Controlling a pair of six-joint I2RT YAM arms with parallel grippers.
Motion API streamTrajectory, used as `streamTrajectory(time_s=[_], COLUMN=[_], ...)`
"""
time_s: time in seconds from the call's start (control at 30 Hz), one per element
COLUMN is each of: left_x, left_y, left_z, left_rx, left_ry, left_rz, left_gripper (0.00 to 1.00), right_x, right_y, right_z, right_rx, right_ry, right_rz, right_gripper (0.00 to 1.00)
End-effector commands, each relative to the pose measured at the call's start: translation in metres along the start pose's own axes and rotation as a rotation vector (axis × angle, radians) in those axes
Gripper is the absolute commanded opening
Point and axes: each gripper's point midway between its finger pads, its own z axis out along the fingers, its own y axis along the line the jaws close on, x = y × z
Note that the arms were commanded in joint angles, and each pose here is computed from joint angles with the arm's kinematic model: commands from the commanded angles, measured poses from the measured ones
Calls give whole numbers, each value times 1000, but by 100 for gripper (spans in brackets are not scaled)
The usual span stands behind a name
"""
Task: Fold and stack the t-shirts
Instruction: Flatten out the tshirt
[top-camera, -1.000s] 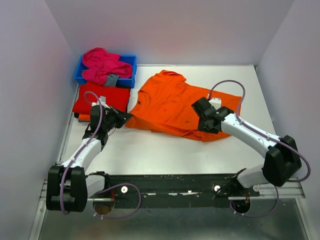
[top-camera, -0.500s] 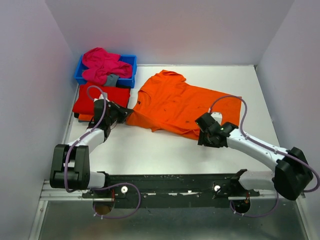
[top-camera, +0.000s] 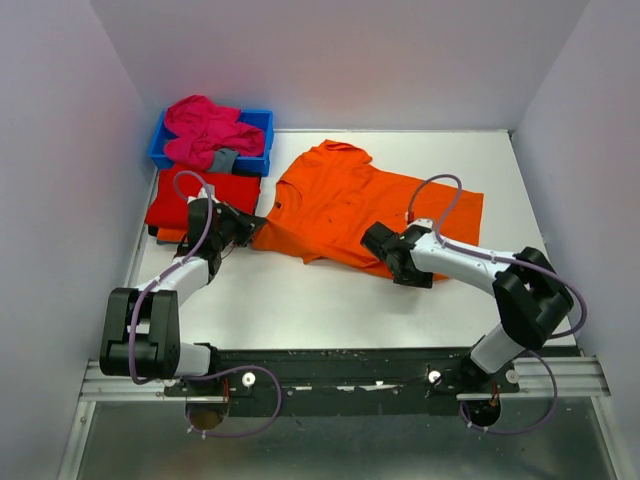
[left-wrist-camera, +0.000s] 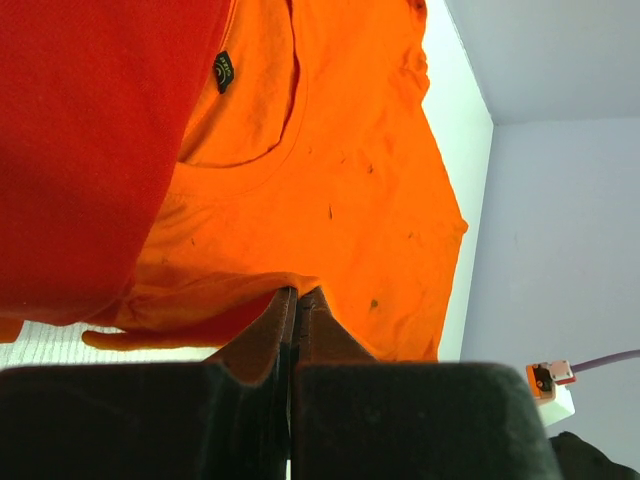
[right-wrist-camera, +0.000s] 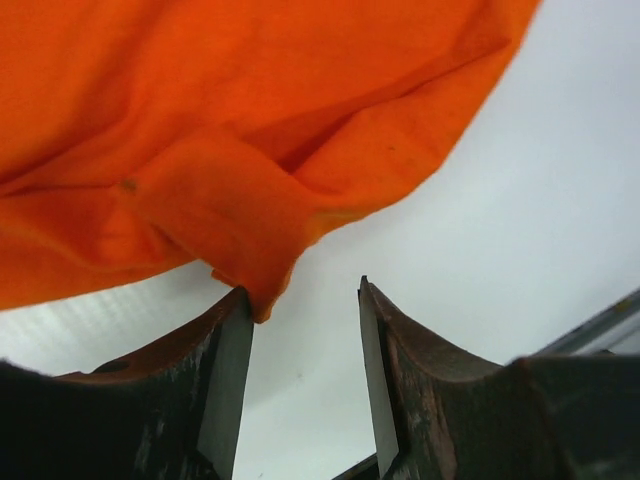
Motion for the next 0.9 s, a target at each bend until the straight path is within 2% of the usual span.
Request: streamTrajectory(time_s=[0.0, 0.23, 0.27, 0.3, 0.33, 0.37, 0.4, 0.7, 0.77, 0.8, 0.83, 0.87], left_x=[-13, -13, -14, -13, -13, -14, -13, -7, -5, -5, -4, -4], left_y=[-13, -14, -14, -14, -14, -16, -15, -16, -16, -16, -17, -19], left_z=[4, 3, 3, 2, 2, 2, 2, -4, -7, -8, -8, -9], left_rx=[35, 39, 39, 38, 39, 44, 43, 51, 55, 54, 57, 62], left_ry=[-40, -39, -41, -40, -41, -42, -40, -36, -35, -38, -38, -38], left_rz=[19, 21, 22, 21, 22, 24, 24, 18, 17, 17, 17, 19], left_gripper=[0, 0, 0, 0, 0, 0, 0, 0, 0, 0, 0, 0], right_x=[-9, 5, 6, 6, 6, 6, 5, 20, 29, 32, 37, 41], right_y=[-40, -66, -66, -67, -67, -66, -65, -61, -48, -37, -26, -13], right_z=[0, -3, -4, -4, -4, -5, -6, -24, -27, -29, -31, -34], right_rx=[238, 302, 294, 287, 282, 274, 268, 121, 52, 0, -57, -132], right_ry=[-67, -55, -55, -58, -58, -58, -54, 18, 34, 32, 35, 42], right_rz=[27, 60, 68, 73, 70, 74, 74, 83, 69, 60, 52, 53], right_gripper=[54, 50, 45, 36, 24, 7, 1, 1, 11, 28, 38, 40])
